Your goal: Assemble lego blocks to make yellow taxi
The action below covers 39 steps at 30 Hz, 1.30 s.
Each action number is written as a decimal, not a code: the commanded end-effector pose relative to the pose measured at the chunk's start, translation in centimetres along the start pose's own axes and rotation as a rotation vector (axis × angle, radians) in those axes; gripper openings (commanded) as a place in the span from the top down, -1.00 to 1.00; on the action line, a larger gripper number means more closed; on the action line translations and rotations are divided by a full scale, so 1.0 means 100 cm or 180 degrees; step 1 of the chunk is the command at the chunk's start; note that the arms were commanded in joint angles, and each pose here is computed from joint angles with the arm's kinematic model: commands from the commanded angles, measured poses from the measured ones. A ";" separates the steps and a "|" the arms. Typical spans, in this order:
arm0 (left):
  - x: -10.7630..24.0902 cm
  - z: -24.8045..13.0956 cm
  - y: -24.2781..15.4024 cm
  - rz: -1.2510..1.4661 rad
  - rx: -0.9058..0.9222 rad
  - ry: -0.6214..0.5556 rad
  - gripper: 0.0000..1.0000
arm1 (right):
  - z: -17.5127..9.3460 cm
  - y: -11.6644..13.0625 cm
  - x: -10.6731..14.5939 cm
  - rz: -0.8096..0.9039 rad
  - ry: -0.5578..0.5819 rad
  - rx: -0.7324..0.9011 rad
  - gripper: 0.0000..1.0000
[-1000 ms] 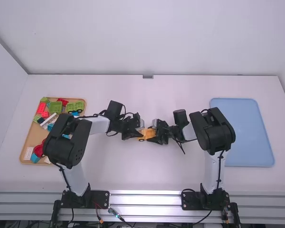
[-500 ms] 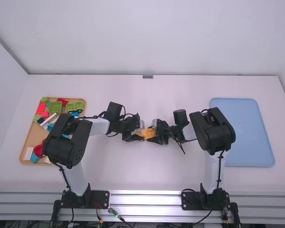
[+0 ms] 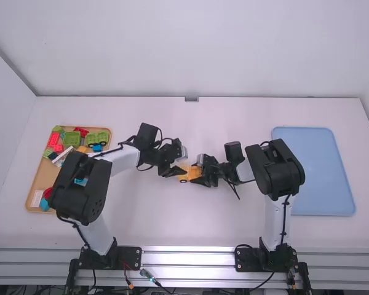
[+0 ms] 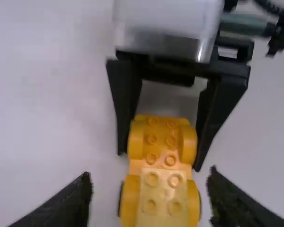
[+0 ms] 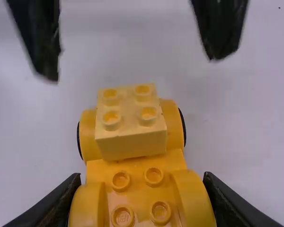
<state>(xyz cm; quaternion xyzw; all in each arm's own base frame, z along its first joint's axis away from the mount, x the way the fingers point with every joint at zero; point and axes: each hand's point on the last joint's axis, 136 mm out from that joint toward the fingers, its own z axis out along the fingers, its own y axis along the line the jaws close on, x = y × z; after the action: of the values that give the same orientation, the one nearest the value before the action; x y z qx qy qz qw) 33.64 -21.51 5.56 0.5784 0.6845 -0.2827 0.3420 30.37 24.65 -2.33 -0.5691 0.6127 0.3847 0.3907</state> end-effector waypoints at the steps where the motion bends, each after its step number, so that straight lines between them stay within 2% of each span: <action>1: -0.011 -0.006 0.003 0.0060 -0.0030 -0.0070 0.36 | 0.003 0.004 0.009 0.0086 0.0057 -0.0027 -0.15; 2: -0.010 -0.006 0.003 0.0051 -0.0028 -0.0063 0.91 | 0.003 0.004 0.009 0.0088 0.0056 -0.0028 -0.16; 3: -0.009 -0.006 0.001 0.0036 -0.0018 -0.0053 0.96 | 0.003 0.004 0.009 0.0089 0.0056 -0.0026 -0.15; 10: 0.012 0.001 -0.009 -0.0062 0.0028 0.0082 0.95 | 0.003 0.004 0.009 0.0085 0.0054 -0.0026 -0.16; 16: 0.023 0.017 -0.018 -0.0161 0.0233 -0.0090 0.96 | 0.003 0.005 0.009 0.0089 0.0049 -0.0033 -0.17; 23: 0.038 0.023 -0.027 -0.0342 0.0355 0.0018 0.96 | 0.003 0.004 0.008 0.0086 0.0049 -0.0032 -0.16; 29: 0.059 0.030 -0.038 -0.0403 0.0352 0.0441 0.96 | 0.003 0.004 0.008 0.0085 0.0048 -0.0032 -0.17; 36: 0.068 0.039 -0.042 -0.0409 0.0317 0.0516 0.96 | 0.003 0.004 0.008 0.0080 0.0047 -0.0033 -0.16; 39: 0.087 0.039 -0.034 -0.0575 0.0107 0.0774 0.96 | 0.003 0.004 0.008 0.0071 0.0042 -0.0025 -0.17</action>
<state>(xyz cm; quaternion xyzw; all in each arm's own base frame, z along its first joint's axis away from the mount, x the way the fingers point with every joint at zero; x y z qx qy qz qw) 31.78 -22.43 2.09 0.5687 0.6933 -0.3161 0.3098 30.34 24.61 -2.31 -0.5735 0.6078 0.3829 0.3938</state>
